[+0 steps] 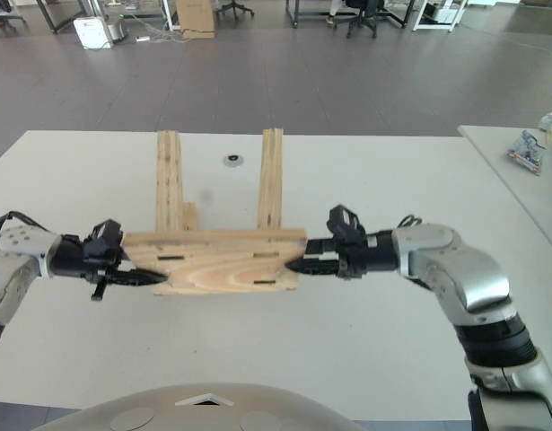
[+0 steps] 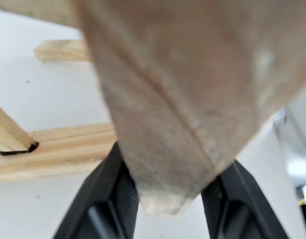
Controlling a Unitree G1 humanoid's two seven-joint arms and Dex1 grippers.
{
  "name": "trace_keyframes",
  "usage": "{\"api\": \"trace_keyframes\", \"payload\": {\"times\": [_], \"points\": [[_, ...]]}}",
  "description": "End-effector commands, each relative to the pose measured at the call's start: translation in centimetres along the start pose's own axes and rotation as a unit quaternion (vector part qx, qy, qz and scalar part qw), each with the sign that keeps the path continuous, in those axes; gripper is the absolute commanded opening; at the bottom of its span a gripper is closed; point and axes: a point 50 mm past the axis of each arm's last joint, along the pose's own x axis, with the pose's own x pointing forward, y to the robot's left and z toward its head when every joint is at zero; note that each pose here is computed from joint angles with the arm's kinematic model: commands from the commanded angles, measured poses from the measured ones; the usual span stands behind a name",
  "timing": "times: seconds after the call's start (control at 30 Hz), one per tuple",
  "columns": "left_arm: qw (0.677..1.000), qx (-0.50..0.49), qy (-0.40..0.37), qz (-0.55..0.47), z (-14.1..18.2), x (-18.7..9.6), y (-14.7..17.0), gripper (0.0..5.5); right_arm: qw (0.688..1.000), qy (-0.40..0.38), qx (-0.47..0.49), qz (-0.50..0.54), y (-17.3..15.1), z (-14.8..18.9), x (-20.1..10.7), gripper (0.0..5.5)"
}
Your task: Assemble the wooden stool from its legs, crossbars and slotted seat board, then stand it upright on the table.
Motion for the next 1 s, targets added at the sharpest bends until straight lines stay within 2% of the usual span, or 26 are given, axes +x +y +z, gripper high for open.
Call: {"api": "trace_keyframes", "payload": {"times": [0.03,0.2,0.37,0.5,0.53,0.63,0.7,0.77,0.8,0.87,1.0], "points": [[0.989,-0.044,-0.134,-0.044,9.6,0.2,1.6,1.46,0.993,-0.054,0.031,0.104,0.5,7.2,0.4,1.62],[0.949,-0.204,-0.099,-0.219,13.0,0.6,-1.6,1.46,0.953,-0.008,0.153,0.262,3.1,10.2,0.1,1.63],[0.892,-0.282,-0.206,-0.288,20.3,-1.1,0.4,1.31,0.913,-0.086,0.199,0.346,2.6,15.9,-2.0,1.57],[0.860,-0.320,-0.239,-0.317,22.0,-1.3,0.7,1.31,0.889,-0.088,0.195,0.405,4.5,17.3,-3.3,1.40],[0.852,-0.333,-0.256,-0.311,22.2,-1.3,1.2,1.31,0.892,-0.109,0.201,0.390,3.9,17.5,-3.1,1.40],[0.820,-0.413,-0.336,-0.209,22.5,-1.5,4.2,1.31,0.905,-0.244,0.245,0.249,-0.3,18.0,-1.1,1.40],[0.820,-0.427,-0.354,-0.143,21.7,-0.4,5.8,1.33,0.893,-0.313,0.282,0.161,-2.4,18.0,-0.6,1.42],[0.830,-0.415,-0.363,-0.082,21.1,1.2,6.7,1.34,0.880,-0.328,0.342,0.033,-4.9,16.6,0.2,1.43],[0.834,-0.403,-0.374,-0.043,20.8,1.9,6.8,1.34,0.869,-0.323,0.374,-0.028,-6.1,15.7,0.7,1.43],[0.804,-0.419,-0.418,0.050,19.4,2.8,7.4,1.33,0.827,-0.310,0.446,-0.143,-8.4,13.2,1.7,1.43],[0.745,-0.489,-0.377,0.252,13.4,4.6,9.2,1.33,0.752,-0.262,0.536,-0.281,-10.8,8.8,4.0,1.43]]}}
